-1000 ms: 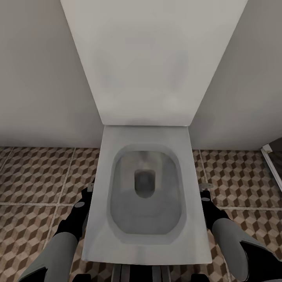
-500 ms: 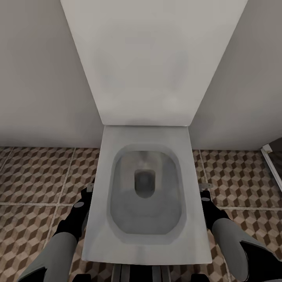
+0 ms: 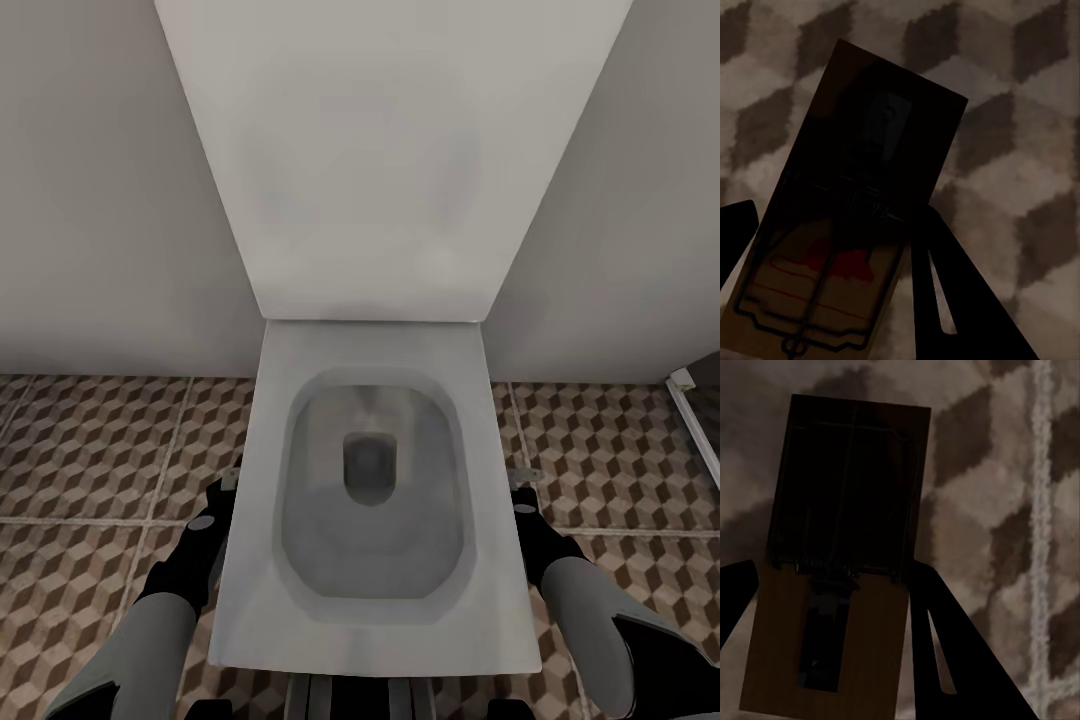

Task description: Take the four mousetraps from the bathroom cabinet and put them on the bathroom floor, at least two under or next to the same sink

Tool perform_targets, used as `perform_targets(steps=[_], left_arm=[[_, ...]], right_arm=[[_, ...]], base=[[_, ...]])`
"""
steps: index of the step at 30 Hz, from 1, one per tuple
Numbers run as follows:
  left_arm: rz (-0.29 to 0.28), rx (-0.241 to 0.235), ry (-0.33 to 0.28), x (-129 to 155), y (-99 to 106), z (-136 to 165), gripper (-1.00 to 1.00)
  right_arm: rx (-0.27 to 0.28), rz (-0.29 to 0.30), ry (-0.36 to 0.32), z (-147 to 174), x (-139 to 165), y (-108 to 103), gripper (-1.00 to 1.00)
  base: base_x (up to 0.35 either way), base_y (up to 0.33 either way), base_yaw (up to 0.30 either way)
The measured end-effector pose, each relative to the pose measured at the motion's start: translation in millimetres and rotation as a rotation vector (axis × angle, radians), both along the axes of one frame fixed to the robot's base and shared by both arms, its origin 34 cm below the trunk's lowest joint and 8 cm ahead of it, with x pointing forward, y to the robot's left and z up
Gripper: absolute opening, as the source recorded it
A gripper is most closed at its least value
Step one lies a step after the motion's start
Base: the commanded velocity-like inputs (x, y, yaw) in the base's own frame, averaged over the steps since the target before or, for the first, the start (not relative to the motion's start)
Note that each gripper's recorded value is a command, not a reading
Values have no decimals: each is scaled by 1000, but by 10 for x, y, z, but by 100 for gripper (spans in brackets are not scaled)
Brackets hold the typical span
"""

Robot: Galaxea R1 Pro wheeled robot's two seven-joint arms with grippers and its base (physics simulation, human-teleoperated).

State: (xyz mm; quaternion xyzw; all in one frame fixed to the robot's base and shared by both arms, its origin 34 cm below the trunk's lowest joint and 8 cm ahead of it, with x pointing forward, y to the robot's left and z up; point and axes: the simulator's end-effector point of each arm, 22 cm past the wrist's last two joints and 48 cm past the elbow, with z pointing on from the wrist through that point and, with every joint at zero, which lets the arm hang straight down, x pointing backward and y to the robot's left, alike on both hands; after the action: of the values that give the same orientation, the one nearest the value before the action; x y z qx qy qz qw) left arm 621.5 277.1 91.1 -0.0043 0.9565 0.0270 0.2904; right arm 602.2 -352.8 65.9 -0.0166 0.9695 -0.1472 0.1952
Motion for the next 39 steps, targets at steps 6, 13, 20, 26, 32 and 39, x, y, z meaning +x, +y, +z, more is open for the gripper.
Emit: perform_targets(steps=[6, 13, 20, 26, 32, 39], left_arm=[[1, 0, 2, -12, 5, -7, -100], [4, 13, 12, -53, 128, -30, -100], [0, 28, 47, -193, 272, -113, -100], [-2, 25, 66, -269, 275, -160, -100], [-2, 24, 68, -278, 271, -166, -100], [-2, 25, 68, -279, 274, -167, -100]], right_arm=[[-2, 0, -1, 2, 2, -3, -100], [-9, -6, -7, 13, 8, -57, -100], [-27, -20, -7, 32, -13, -235, -100], [-37, -31, 1, 31, -58, -342, -100], [-41, -35, 5, 30, -77, -384, -100], [-52, -79, 4, 53, -122, -572, -100]], base=[[0, 0, 0], [0, 0, 0], [0, 0, 0], [0, 0, 0], [0, 0, 0], [0, 0, 0]])
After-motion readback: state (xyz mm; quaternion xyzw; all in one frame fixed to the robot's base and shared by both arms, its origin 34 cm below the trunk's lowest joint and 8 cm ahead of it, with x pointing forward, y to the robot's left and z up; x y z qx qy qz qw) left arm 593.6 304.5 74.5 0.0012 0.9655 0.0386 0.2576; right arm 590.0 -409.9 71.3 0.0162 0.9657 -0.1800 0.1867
